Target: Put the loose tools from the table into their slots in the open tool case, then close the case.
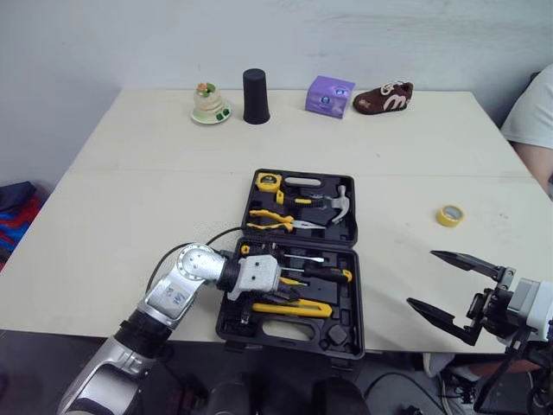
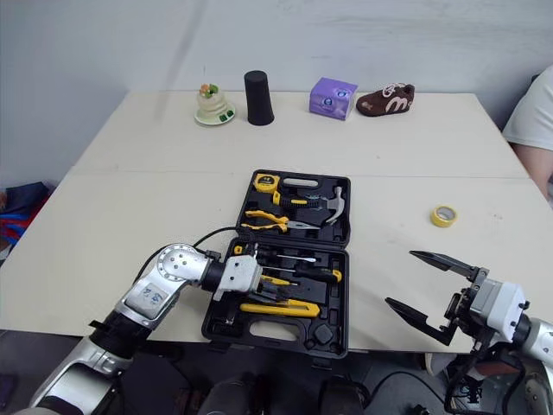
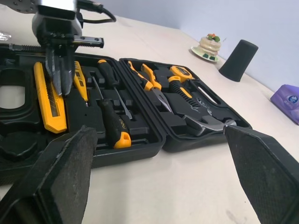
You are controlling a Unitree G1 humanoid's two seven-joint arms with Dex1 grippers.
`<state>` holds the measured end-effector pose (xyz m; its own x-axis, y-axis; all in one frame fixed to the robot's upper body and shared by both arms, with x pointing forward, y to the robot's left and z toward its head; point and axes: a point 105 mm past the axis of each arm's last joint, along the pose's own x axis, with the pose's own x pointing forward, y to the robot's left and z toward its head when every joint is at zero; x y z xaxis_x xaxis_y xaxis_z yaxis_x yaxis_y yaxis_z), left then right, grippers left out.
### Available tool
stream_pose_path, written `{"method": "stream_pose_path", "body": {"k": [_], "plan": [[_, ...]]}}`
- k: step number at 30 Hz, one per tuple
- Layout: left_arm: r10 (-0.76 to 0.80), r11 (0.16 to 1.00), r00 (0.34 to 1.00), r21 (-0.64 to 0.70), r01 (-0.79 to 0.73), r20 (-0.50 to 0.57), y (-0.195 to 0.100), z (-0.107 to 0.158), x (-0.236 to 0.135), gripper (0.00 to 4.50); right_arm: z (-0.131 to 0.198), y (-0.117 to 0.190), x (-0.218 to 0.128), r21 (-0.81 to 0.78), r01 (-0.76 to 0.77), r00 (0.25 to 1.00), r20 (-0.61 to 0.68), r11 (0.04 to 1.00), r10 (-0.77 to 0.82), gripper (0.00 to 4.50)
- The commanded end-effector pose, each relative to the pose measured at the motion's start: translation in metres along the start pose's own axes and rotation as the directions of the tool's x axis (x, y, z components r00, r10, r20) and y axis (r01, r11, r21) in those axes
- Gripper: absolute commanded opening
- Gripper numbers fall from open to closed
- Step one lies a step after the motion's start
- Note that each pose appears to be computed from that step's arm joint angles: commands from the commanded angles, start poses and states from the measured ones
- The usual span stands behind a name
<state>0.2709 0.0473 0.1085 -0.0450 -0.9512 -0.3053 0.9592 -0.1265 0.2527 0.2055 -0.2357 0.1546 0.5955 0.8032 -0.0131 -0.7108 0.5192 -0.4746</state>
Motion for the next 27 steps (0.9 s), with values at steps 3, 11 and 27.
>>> {"method": "stream_pose_path", "body": {"k": [3, 11, 27], "plan": [[-0.078, 0.996, 0.993, 0.050, 0.074, 0.093, -0.011, 0.031, -0.006, 0.02, 0.003, -0.004, 0.000, -0.020, 0.007, 1.000, 0.007, 1.000, -0.007, 4.50], [-0.152, 0.988, 0.988, 0.029, 0.152, -0.015, -0.030, 0.008, -0.003, 0.02, 0.001, -0.003, 0.003, -0.014, -0.001, 1.000, 0.009, 1.000, 0.001, 4.50], [-0.130, 0.980, 0.974, -0.171, 0.098, -0.185, -0.040, -0.047, 0.002, 0.02, -0.002, -0.002, 0.000, -0.008, -0.002, 1.000, 0.007, 1.000, 0.003, 4.50]]}}
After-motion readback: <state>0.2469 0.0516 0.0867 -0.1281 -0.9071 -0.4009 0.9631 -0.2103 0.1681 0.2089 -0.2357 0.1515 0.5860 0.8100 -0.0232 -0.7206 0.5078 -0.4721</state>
